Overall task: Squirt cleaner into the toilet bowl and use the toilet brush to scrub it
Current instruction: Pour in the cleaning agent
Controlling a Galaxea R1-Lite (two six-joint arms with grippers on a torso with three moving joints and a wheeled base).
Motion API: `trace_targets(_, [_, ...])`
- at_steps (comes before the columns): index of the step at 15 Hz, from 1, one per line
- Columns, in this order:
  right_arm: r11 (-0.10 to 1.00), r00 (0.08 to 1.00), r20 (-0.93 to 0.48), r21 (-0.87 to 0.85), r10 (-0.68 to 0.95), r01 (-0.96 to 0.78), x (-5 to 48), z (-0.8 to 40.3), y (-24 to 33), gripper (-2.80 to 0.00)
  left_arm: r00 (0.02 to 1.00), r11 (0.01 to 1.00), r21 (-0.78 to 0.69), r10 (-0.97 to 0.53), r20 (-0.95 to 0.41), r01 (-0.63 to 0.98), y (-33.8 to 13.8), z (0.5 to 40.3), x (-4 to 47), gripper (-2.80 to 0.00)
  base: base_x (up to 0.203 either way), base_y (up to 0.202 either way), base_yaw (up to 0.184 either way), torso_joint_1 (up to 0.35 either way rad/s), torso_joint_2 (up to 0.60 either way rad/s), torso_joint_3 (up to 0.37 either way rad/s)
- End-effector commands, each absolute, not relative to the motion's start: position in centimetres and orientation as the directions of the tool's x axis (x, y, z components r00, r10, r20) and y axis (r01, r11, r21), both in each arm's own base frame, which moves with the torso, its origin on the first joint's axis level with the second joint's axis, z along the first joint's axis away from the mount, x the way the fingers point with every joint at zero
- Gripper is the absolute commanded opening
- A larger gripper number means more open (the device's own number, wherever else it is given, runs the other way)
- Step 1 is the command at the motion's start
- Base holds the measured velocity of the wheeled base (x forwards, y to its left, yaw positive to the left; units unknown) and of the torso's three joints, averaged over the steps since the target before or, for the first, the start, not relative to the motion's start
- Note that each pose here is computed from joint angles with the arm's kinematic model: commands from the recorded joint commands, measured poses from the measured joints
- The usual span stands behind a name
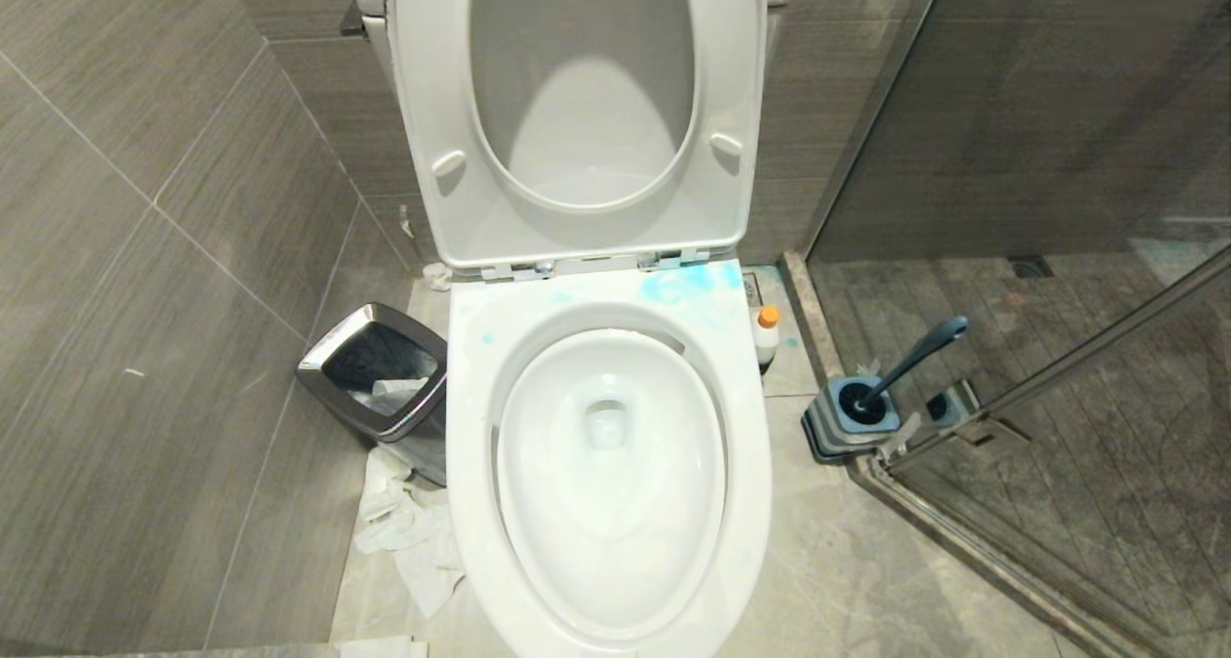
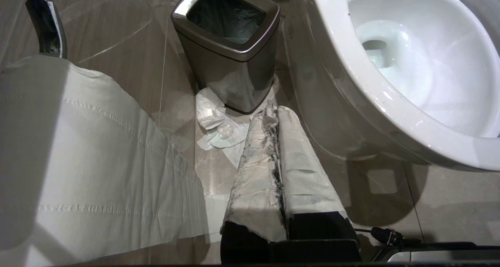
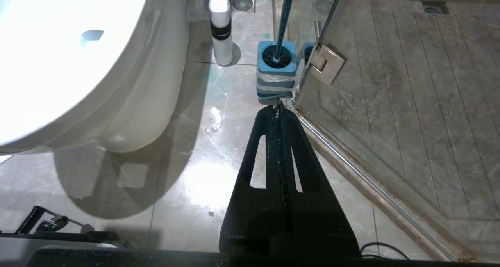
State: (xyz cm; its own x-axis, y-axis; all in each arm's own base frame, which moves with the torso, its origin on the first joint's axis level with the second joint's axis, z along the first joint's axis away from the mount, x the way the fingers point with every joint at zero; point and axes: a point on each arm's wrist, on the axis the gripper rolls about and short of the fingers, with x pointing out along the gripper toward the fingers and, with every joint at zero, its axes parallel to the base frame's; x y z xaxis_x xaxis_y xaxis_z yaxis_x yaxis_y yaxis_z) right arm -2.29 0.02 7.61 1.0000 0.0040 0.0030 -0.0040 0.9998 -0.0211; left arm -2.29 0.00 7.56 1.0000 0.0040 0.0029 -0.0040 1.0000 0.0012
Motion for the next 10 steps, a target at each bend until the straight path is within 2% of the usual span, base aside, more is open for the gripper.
trace_targets(1, [1.0, 1.0, 0.003, -0.02, 0.005, -0.005, -2.29, 7.61, 0.02, -2.8, 1.0, 1.0, 0.002, 0.005, 0.002, -0.005, 0.0, 7.56, -2.28, -2.8, 0.0, 0.0, 0.0, 0.0, 0.0, 0.0])
trace_targets(10, [1.0, 1.0, 0.002, -0.014, 0.002, -0.002, -2.29, 7.58, 0.01, -2.8, 1.0, 1.0, 0.002, 0.005, 0.002, -0.005, 0.0, 7.56, -2.28, -2.8, 0.0, 0.0, 0.0, 0.0, 0.0, 0.0])
